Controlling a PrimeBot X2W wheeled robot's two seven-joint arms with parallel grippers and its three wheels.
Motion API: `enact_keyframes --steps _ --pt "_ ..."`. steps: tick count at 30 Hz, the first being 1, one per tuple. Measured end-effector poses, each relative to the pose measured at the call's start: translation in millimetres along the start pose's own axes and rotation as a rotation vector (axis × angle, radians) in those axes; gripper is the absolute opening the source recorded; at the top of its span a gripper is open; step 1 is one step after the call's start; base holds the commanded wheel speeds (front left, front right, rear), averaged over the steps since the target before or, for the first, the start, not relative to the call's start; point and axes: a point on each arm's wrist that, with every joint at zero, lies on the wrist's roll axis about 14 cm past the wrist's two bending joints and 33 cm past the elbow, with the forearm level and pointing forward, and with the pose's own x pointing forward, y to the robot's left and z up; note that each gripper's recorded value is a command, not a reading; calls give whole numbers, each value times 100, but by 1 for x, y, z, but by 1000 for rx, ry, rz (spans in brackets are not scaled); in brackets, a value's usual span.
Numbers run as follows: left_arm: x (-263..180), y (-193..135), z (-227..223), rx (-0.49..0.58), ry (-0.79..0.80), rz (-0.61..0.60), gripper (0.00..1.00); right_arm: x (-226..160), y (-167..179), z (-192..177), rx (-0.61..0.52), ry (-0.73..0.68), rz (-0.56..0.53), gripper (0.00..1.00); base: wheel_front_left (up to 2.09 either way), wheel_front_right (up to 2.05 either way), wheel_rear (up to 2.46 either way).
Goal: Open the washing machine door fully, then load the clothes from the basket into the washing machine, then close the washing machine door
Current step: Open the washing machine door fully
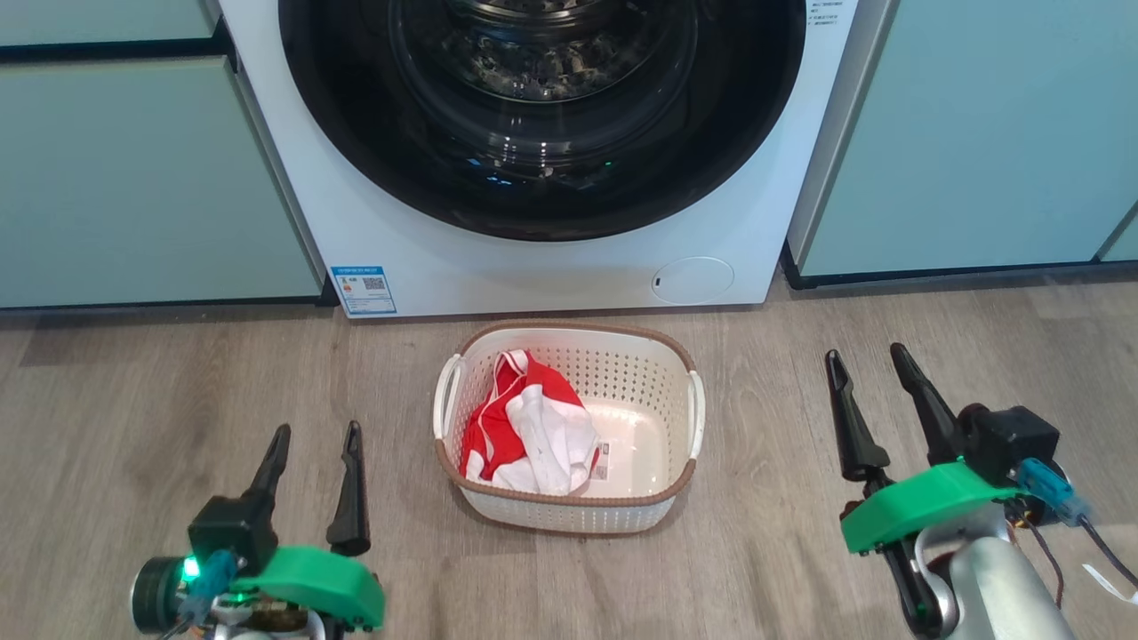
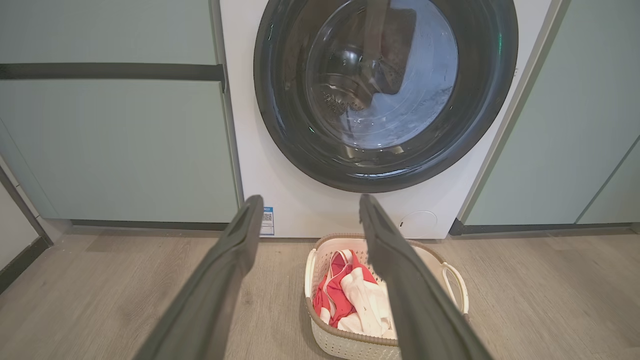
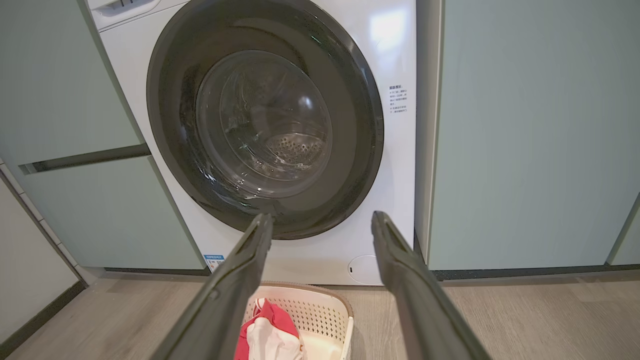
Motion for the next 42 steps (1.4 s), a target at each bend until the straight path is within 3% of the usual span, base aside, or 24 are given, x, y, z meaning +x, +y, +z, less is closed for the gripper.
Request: enact_keyframes --steps 42 --pt "4 -7 8 31 -28 -16 100 -2 -15 3 16 -9 -43 100 99 99 -197"
